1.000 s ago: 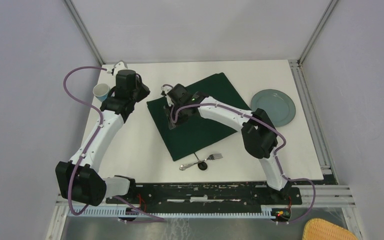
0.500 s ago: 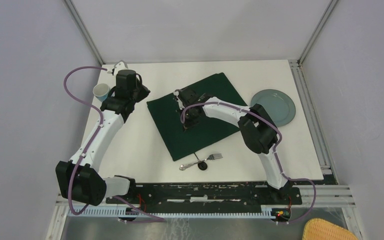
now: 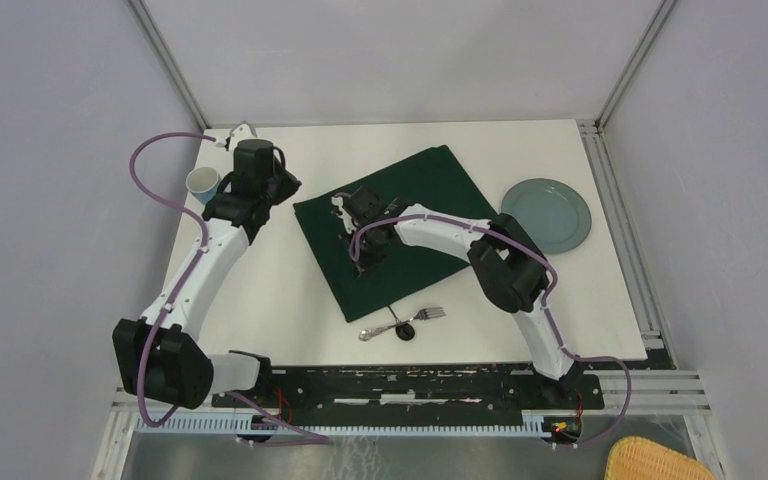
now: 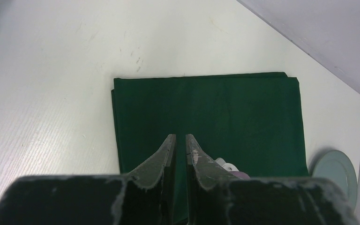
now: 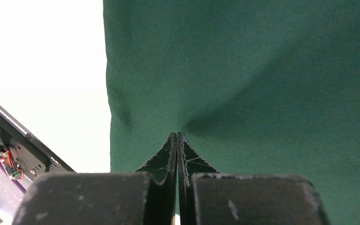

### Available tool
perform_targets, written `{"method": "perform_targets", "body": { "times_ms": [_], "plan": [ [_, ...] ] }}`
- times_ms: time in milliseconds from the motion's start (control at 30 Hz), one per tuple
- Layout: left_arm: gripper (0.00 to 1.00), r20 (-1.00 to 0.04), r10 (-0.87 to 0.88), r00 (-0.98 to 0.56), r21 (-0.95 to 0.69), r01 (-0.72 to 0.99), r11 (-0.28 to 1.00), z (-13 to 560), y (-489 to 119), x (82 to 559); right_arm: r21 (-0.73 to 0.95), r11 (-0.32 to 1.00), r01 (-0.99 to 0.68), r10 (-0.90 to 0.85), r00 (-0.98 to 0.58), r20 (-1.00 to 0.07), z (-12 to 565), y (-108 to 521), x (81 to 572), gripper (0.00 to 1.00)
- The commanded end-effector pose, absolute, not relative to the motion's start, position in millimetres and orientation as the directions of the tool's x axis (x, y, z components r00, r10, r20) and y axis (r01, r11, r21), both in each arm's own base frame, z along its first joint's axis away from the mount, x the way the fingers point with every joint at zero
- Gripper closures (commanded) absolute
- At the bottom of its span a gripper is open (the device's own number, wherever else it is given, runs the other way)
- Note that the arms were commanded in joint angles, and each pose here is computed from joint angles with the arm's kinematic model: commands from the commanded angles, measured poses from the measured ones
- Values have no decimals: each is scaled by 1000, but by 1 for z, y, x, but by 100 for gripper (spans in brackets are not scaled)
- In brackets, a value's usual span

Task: Set the dinner table for one person
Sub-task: Adjust the napkin at the center of the board.

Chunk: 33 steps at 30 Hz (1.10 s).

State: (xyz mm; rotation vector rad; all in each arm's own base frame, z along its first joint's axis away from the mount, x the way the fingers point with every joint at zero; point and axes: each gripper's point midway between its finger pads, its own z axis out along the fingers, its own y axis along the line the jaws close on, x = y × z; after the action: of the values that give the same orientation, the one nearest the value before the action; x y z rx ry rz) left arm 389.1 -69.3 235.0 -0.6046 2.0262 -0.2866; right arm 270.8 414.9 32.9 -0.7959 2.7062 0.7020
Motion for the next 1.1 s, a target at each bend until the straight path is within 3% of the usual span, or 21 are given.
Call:
{"method": "perform_targets", "body": {
  "times_ms": [0,267,667,1067],
  "plan": [
    [80,-781,-517,-351,-449,-262,855,260,-68,401,429,703,-567,-440,-821,-364,43,427,264,100],
    [80,-779,-519,-352,-454,-255,854,263,-69,399,451,721,-526,-415,-849,-325,10,445,274,100],
    [80,-789,-504,-351,-434,-263,862,267,-63,389,423,761,-493,-335,-856,-395,-2,483,326,100],
    [80,-792,-496,-356,-427,-258,867,270,-62,385,413,826,-385,-208,-887,-411,-8,459,383,100]
  ]
}}
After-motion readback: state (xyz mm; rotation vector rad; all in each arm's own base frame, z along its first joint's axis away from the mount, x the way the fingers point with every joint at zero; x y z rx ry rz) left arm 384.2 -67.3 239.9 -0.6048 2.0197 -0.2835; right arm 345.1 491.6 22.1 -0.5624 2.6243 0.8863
